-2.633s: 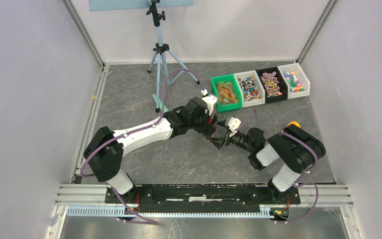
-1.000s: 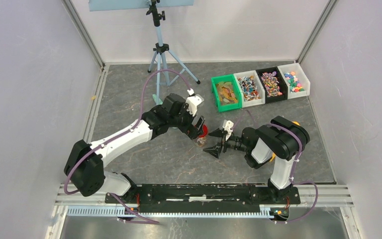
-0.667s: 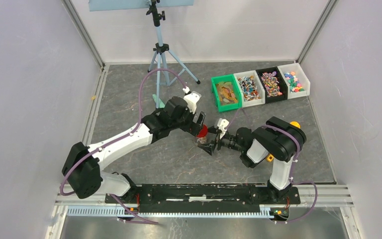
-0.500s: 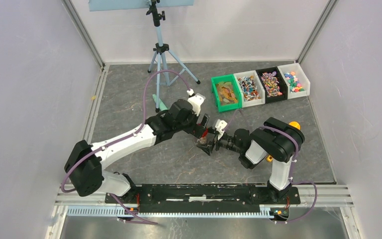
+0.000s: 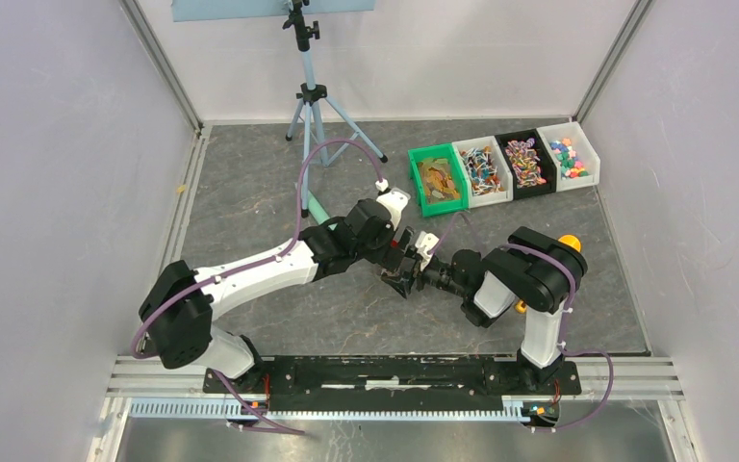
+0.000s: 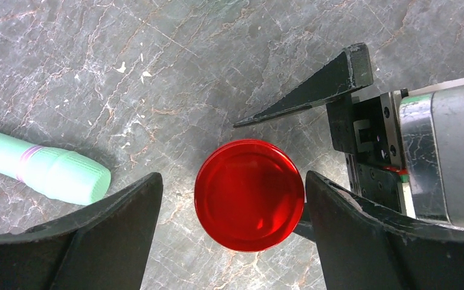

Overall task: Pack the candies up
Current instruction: Screw the bottle lid onto the packing bottle.

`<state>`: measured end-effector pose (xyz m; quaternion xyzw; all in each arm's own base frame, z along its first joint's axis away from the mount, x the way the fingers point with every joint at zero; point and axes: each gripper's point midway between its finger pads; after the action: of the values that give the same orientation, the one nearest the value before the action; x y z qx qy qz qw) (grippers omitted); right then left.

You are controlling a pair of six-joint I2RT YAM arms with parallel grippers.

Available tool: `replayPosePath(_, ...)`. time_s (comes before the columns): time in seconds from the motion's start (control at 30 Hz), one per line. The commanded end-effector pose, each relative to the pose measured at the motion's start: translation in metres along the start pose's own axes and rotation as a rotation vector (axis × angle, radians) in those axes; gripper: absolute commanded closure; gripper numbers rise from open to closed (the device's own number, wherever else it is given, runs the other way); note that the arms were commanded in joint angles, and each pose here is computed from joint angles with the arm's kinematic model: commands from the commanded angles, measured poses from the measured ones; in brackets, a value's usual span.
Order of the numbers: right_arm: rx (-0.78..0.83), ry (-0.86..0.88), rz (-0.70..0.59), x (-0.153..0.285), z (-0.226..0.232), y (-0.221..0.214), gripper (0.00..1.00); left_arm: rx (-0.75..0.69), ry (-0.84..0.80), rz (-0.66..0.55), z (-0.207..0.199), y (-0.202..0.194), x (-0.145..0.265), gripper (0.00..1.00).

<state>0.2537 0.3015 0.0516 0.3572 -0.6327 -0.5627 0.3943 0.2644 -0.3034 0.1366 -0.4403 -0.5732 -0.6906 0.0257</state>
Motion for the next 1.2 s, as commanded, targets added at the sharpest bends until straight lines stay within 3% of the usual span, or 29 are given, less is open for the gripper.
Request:
replayPosePath(0.0,0.168,-0.033,-0.321,-0.003,-0.009,0.084,0.18,0.041,0.001,-0.034,-0.004,0.013,0.001,0.08)
replayPosePath(0.27,0.171,-0.025,-0.332,-0.001,-0.007,0.086,0.24,-0.007,-0.044,-0.01,-0.007,-0.001,0.003,0.18)
replayPosePath(0.6,0.186,0.01,-0.348,0.002,-0.001,0.087,0.34,-0.159,-0.174,0.043,-0.019,-0.013,0.009,0.42)
replayPosePath(0.83,0.202,0.07,-0.377,0.01,0.006,0.09,0.43,-0.303,-0.376,0.032,-0.026,-0.019,0.019,0.44)
replayPosePath(1.17,0.232,0.154,-0.374,0.014,0.014,0.088,0.46,-0.593,-0.586,0.059,-0.033,-0.045,0.019,0.46)
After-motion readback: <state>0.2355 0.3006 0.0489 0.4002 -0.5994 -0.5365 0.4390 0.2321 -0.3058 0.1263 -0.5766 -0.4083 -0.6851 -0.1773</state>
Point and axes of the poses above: each gripper's point midway between its finger pads, its own x axis back along the fingers, its own z axis along the line the jaws close on, y = z × x, and after that the axes turned 2 degrees about x, right-handed
